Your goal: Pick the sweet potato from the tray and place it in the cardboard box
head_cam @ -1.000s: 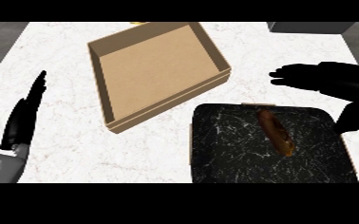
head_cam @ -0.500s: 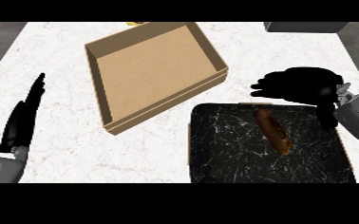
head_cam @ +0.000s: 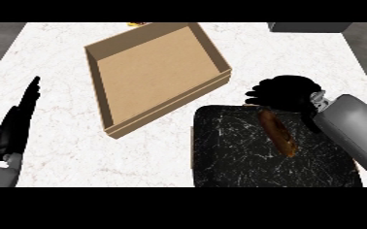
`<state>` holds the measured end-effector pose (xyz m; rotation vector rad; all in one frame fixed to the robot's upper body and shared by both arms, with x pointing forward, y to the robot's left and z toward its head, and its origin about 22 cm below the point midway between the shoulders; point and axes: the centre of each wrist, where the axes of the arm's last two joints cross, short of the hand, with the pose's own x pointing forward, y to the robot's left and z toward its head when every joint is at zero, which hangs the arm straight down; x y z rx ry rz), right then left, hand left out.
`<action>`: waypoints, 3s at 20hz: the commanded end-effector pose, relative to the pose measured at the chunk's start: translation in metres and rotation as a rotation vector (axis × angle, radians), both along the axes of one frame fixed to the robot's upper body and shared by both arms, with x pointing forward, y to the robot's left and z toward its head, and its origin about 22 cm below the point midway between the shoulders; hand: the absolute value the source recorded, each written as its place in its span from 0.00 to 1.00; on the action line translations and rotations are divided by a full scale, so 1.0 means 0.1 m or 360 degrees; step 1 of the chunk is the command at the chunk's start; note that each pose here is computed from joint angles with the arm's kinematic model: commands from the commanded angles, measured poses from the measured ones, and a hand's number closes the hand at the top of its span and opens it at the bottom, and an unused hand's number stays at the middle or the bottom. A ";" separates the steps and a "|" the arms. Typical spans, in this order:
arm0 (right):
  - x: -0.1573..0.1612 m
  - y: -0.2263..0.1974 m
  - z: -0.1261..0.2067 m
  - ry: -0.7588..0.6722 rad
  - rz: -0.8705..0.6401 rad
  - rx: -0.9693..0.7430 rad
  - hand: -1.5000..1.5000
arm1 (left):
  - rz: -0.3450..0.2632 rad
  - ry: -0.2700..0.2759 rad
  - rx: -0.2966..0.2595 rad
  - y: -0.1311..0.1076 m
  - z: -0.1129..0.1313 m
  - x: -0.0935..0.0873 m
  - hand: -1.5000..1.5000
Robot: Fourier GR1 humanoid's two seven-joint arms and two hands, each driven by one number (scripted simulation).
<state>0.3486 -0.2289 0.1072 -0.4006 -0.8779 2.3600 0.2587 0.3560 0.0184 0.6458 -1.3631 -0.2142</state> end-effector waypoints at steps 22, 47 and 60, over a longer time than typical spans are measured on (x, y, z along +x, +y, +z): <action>-0.50 0.22 -0.13 0.0210 0.0142 0.0012 0.00 | -0.0009 -0.0018 0.0011 0.04 -0.05 0.07 0.50; -0.34 0.11 -0.70 -0.0439 -0.0735 0.0514 1.00 | 0.0092 0.0024 0.0013 0.27 -0.04 -0.05 0.50; -0.83 0.82 0.21 -0.1374 -0.1575 0.1089 1.00 | 0.0065 0.0008 0.0016 0.07 -0.08 -0.04 0.50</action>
